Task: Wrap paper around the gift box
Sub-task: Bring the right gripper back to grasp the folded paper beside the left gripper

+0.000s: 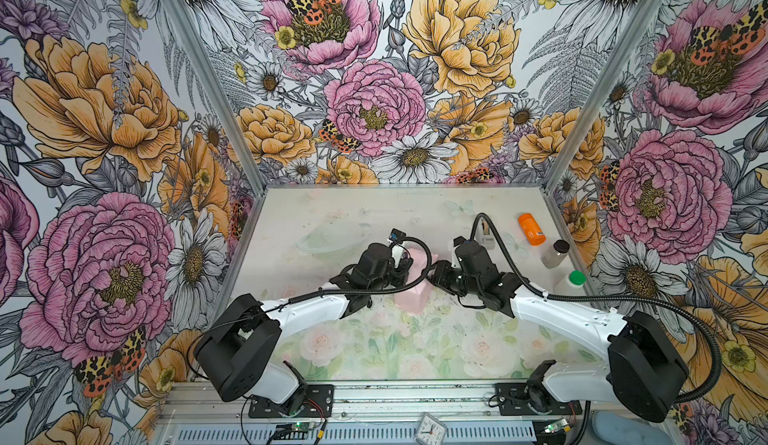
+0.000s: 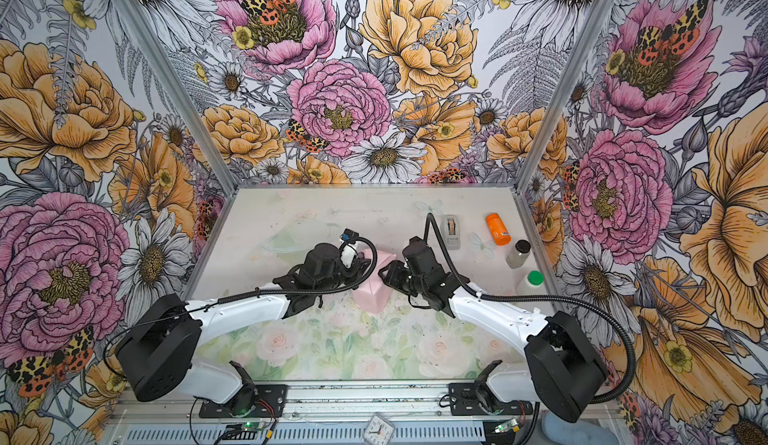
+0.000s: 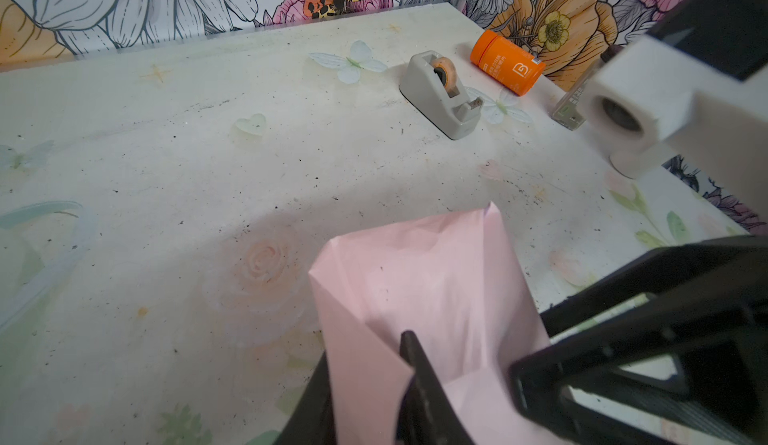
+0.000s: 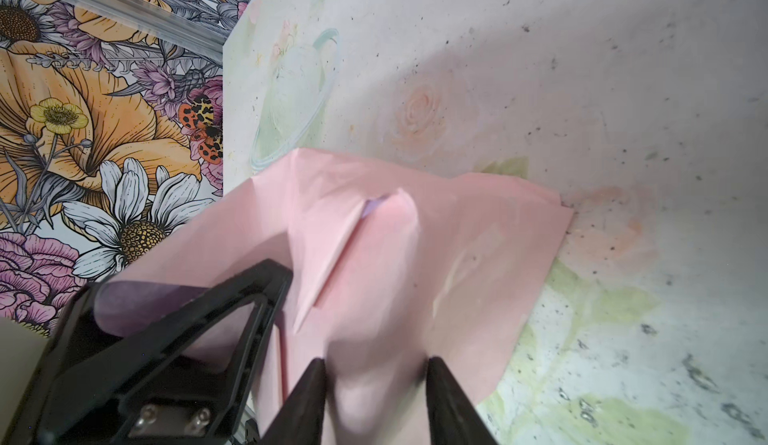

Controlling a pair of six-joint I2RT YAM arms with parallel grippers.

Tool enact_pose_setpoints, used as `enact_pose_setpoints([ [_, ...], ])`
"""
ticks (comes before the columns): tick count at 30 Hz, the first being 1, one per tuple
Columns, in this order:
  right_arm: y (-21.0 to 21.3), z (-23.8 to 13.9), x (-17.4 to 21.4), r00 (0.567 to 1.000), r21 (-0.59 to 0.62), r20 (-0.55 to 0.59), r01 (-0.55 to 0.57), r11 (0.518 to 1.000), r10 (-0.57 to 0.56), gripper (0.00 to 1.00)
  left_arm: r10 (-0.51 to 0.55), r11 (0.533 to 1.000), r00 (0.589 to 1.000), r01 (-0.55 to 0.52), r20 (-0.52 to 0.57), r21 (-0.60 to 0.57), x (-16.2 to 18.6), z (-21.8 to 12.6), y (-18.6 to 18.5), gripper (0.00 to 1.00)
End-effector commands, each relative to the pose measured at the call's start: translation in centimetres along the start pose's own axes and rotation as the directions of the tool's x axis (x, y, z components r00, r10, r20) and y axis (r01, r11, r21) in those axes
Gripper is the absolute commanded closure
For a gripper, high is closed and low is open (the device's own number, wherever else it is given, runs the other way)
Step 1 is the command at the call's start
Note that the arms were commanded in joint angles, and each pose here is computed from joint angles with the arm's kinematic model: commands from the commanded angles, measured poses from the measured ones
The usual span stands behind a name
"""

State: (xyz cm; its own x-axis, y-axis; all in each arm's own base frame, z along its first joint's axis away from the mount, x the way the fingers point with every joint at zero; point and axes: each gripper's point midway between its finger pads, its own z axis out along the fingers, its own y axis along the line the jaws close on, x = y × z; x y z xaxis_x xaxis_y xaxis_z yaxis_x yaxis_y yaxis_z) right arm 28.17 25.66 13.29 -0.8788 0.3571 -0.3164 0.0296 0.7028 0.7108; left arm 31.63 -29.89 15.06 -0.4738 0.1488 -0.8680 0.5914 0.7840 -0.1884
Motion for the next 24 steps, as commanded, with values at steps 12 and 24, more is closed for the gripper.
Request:
enact_pose_setpoints([
  [12, -1.4, 0.4, 0.1, 1.000, 0.033, 0.002, -0.011, 0.999, 0.011, 0.62, -0.012, 0.999, 1.000, 0.011, 0.011, 0.035, 0.1, -1.1, -1.7, 0.67],
  [24, -1.5, 0.5, 0.2, 1.000, 0.034, 0.001, -0.013, 0.999, 0.013, 0.64, -0.030, 0.999, 0.999, 0.028, 0.039, 0.040, -0.2, -2.3, -1.7, 0.68],
])
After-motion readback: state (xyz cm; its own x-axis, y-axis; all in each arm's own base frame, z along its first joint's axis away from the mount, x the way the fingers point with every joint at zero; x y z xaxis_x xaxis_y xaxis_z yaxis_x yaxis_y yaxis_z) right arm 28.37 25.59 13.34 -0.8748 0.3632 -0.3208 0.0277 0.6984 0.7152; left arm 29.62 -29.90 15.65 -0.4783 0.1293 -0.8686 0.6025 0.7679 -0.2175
